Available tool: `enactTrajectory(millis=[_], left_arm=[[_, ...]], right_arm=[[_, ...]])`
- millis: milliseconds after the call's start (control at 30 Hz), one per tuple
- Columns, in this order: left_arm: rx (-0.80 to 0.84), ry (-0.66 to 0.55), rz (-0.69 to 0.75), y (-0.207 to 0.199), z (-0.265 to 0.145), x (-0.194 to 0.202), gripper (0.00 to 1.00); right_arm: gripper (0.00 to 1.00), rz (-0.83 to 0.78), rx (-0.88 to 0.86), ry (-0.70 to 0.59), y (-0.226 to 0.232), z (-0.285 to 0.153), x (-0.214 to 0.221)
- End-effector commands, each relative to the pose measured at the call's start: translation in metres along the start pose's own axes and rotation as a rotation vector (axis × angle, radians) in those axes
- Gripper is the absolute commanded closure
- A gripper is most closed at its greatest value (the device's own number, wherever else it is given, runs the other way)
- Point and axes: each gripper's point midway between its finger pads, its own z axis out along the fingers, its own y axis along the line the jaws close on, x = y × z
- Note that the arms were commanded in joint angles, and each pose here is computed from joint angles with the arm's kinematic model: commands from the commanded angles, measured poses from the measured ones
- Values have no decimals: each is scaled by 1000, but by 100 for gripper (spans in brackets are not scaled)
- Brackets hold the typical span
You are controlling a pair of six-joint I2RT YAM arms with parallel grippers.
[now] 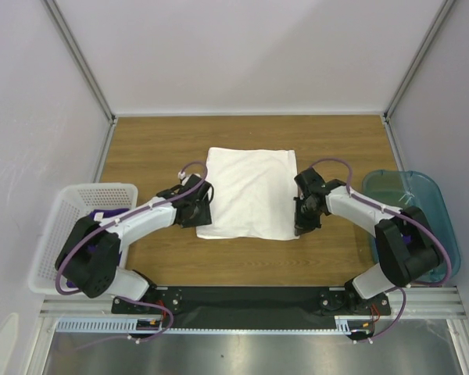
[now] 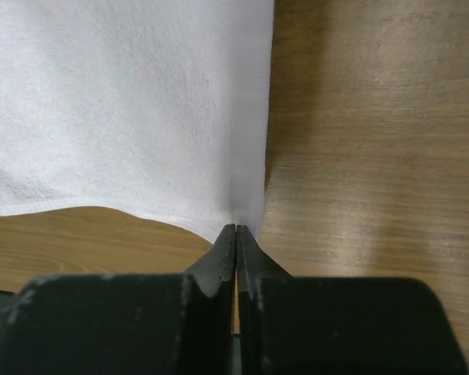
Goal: Fold and stack the towels
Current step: Fold the towel
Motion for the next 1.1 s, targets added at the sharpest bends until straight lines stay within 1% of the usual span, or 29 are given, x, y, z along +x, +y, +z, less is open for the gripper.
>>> enactTrajectory(millis=[0, 133, 300, 467, 500, 633, 700, 800, 933, 1000, 1033, 1067], left_arm=[[23, -41, -65, 1, -5, -10, 44], [18, -29, -85, 7, -1, -7, 44], [57, -30, -72, 4, -3, -7, 45], [121, -27, -40, -1, -7, -1, 48], [127, -8, -36, 1, -6, 7, 50], [135, 2, -41, 8, -8, 20, 53], [119, 21, -47, 16, -4, 32, 54], [116, 25, -59, 21, -1, 40, 56], [82, 35, -78, 29, 2, 48, 58], [66, 49, -87, 34, 4, 55, 59], [62, 47, -87, 35, 5, 56, 59], [58, 50, -90, 37, 5, 58, 58]], right_arm=[[100, -17, 15, -10, -2, -7, 6], [100, -18, 53, 37, -10, -2, 20], [100, -19, 65, 25, -10, -10, 18], [100, -20, 23, -30, 12, -30, -10], [100, -22, -7, -65, 24, -40, -25], [100, -29, -52, -121, 45, -56, -52], [100, -28, -67, -132, 52, -56, -60], [100, -23, -114, -132, 66, -56, -68], [100, -5, -140, -130, 75, -42, -76], [100, 2, -160, -162, 82, -40, -87], [100, 8, -160, -157, 84, -34, -90], [100, 17, -174, -176, 91, -37, -98]])
